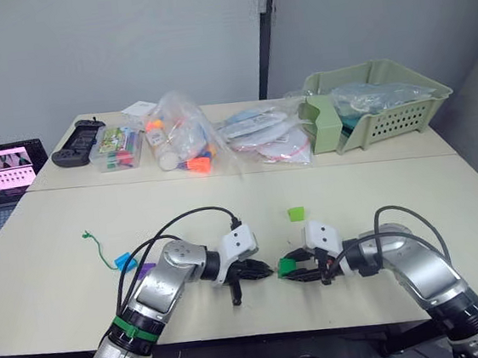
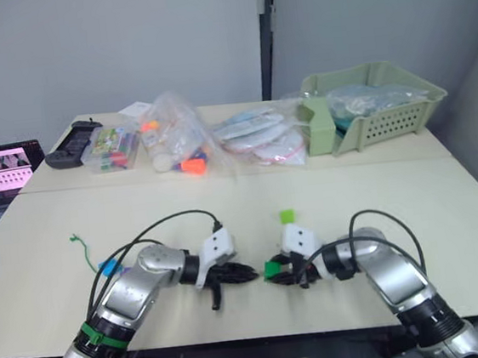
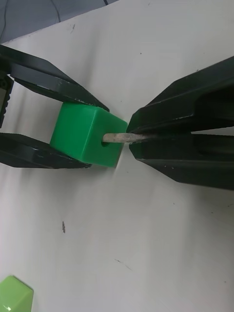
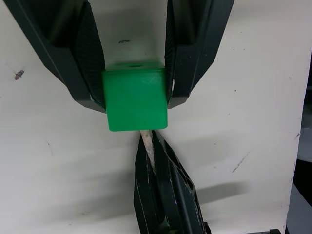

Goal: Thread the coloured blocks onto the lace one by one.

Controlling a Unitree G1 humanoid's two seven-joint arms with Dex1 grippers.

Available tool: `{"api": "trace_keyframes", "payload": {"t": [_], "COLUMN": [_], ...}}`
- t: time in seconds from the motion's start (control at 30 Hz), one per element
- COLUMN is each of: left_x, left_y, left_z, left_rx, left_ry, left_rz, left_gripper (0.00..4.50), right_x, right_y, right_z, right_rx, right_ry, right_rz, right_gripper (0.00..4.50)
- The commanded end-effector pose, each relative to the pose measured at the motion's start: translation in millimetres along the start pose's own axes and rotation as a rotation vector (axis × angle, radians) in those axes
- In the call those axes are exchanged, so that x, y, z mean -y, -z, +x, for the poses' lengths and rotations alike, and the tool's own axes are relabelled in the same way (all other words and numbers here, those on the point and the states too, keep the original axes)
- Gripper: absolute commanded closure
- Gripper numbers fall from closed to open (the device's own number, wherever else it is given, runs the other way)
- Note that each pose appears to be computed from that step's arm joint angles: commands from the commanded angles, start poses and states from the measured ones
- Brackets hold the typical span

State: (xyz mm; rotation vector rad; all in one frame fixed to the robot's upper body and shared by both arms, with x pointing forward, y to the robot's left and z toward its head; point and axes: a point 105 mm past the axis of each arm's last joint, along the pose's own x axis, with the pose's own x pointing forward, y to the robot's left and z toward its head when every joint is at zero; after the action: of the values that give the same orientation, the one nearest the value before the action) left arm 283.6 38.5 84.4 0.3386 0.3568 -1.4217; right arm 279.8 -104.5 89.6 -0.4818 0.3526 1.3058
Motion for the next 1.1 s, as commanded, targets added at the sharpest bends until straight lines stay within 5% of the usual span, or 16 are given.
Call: {"api": "trace_keyframes", "payload": {"t": [0.03, 0.73, 1.1], "left_x": [21.2, 24.4, 25.6], "left_y": [-32.9, -26.9, -16.7], "left_z": [3.3, -11.3, 17.4], "left_rx": [0.142, 0.159, 0.027], "left_ry": [0.112, 0.069, 0.114], "left_rz": [0.092, 0.058, 0.169], "left_gripper": [4.5, 4.5, 4.5], "right_x": [-1.7, -6.8, -11.6], "right_y": [7.1, 12.5, 3.8], "right_z": [2.2, -0.3, 8.2], "right_rx": [-0.022, -0.036, -0.039], "right_ry": [0.017, -0.003, -0.028], "right_rz": [0.005, 0.032, -0.003], "right_gripper": [3.34, 3.34, 3.34]}}
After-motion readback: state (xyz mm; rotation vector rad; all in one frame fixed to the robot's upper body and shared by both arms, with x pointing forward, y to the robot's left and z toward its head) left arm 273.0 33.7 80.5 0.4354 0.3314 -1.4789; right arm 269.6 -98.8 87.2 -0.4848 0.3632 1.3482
